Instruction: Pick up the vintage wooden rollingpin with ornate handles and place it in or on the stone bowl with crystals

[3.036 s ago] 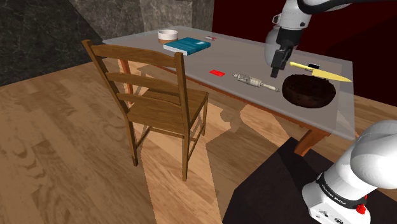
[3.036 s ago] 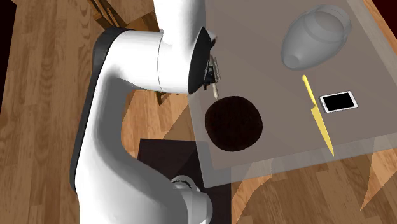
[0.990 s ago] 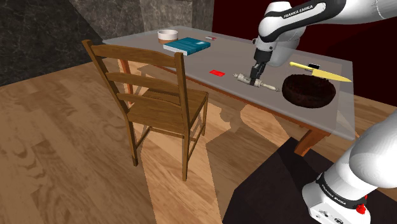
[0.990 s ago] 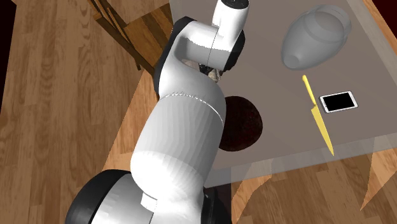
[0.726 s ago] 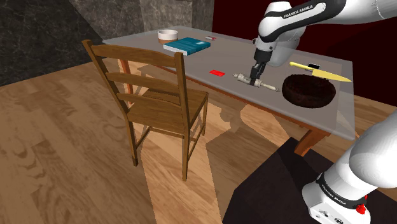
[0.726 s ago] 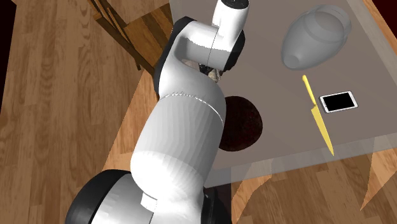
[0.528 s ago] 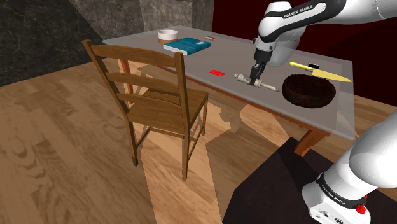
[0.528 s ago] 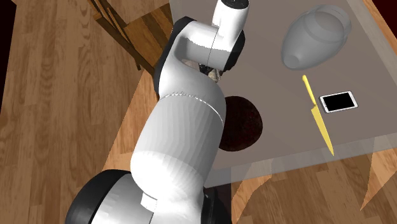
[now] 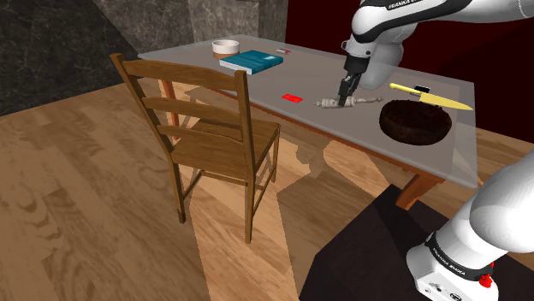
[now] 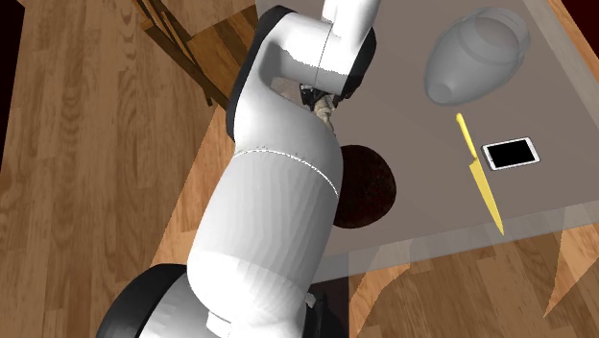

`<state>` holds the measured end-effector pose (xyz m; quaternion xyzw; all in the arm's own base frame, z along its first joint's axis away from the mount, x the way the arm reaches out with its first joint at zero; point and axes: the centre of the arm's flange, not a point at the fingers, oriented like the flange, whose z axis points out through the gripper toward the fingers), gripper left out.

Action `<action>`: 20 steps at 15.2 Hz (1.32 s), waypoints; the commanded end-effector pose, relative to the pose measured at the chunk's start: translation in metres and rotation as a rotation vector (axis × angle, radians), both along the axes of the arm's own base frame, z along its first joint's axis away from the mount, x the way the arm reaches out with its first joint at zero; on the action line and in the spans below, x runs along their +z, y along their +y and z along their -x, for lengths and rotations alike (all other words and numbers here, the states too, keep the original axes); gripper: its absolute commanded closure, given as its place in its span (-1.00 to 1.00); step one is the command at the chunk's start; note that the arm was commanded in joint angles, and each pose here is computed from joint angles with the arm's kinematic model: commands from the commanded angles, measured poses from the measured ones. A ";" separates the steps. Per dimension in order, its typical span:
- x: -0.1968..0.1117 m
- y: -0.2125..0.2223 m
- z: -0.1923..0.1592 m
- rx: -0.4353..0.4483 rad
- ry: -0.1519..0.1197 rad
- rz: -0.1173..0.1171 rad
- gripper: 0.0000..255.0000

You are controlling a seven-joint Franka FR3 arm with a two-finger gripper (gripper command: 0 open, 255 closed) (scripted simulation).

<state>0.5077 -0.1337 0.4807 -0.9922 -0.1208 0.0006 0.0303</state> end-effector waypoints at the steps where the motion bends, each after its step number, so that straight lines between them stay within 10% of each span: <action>1: 0.012 0.000 0.000 0.000 0.000 0.000 1.00; 20: 0.112 0.000 0.000 0.000 0.000 0.000 1.00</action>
